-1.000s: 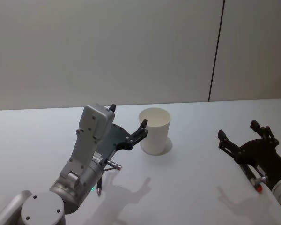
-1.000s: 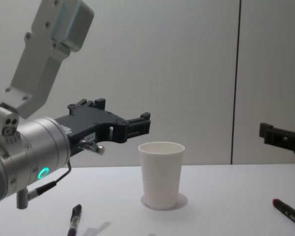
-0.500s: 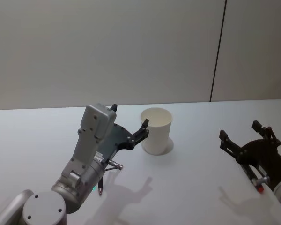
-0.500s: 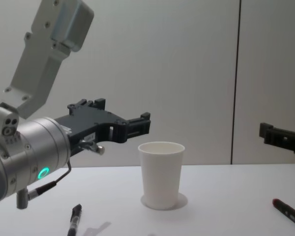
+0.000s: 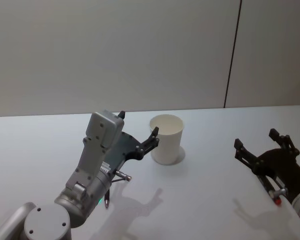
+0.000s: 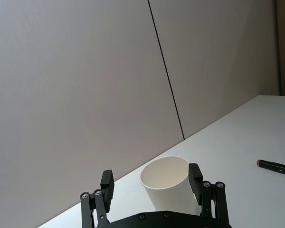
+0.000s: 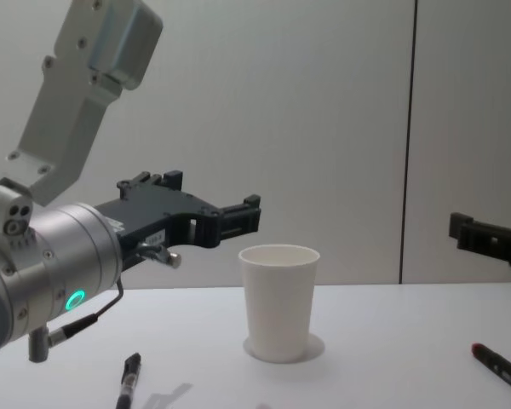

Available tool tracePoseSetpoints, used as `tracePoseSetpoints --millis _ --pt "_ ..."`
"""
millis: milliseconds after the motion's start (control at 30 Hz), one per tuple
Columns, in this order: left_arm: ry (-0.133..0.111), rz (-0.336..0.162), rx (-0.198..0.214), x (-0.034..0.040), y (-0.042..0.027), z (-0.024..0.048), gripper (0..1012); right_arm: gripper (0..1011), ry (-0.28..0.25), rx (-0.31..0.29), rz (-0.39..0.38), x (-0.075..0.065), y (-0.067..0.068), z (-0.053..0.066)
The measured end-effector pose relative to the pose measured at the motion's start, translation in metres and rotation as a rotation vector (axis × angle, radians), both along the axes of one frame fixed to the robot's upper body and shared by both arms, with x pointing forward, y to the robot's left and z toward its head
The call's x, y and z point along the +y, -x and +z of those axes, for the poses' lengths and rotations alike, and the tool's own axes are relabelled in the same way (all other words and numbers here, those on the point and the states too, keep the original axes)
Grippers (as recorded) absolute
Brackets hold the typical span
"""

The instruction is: Place the pen into the pen holder.

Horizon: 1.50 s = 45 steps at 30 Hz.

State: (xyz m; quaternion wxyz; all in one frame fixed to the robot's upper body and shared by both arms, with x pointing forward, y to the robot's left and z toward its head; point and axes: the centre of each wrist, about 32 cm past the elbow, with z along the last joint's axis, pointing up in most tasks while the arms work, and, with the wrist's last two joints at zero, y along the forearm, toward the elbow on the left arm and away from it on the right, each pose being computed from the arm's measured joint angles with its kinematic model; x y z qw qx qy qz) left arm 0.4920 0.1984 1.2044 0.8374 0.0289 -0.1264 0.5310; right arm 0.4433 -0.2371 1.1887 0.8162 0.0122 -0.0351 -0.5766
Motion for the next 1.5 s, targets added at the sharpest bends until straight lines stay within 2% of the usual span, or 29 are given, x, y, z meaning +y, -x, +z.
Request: tracePoseSetpoints --millis 400,700,1167,1367,1500 --pt "0.000 0.000 0.000 0.0000 0.0000 0.0000 1000 1002 -0.002 0.010 -0.010 0.001 -0.001 0.002" --pt "0.000 0.000 0.000 0.0000 0.0000 0.0000 1000 1002 -0.009 0.063 -0.024 0.004 -0.005 0.013" --pt "0.000 0.000 0.000 0.0000 0.0000 0.0000 1000 1002 -0.019 0.211 -0.032 0.001 -0.018 0.033" --pt "0.000 0.000 0.000 0.0000 0.0000 0.0000 1000 1002 -0.016 0.294 -0.026 -0.003 -0.027 0.043" --pt "0.000 0.000 0.000 0.0000 0.0000 0.0000 1000 1002 -0.013 0.327 -0.022 -0.005 -0.032 0.047"
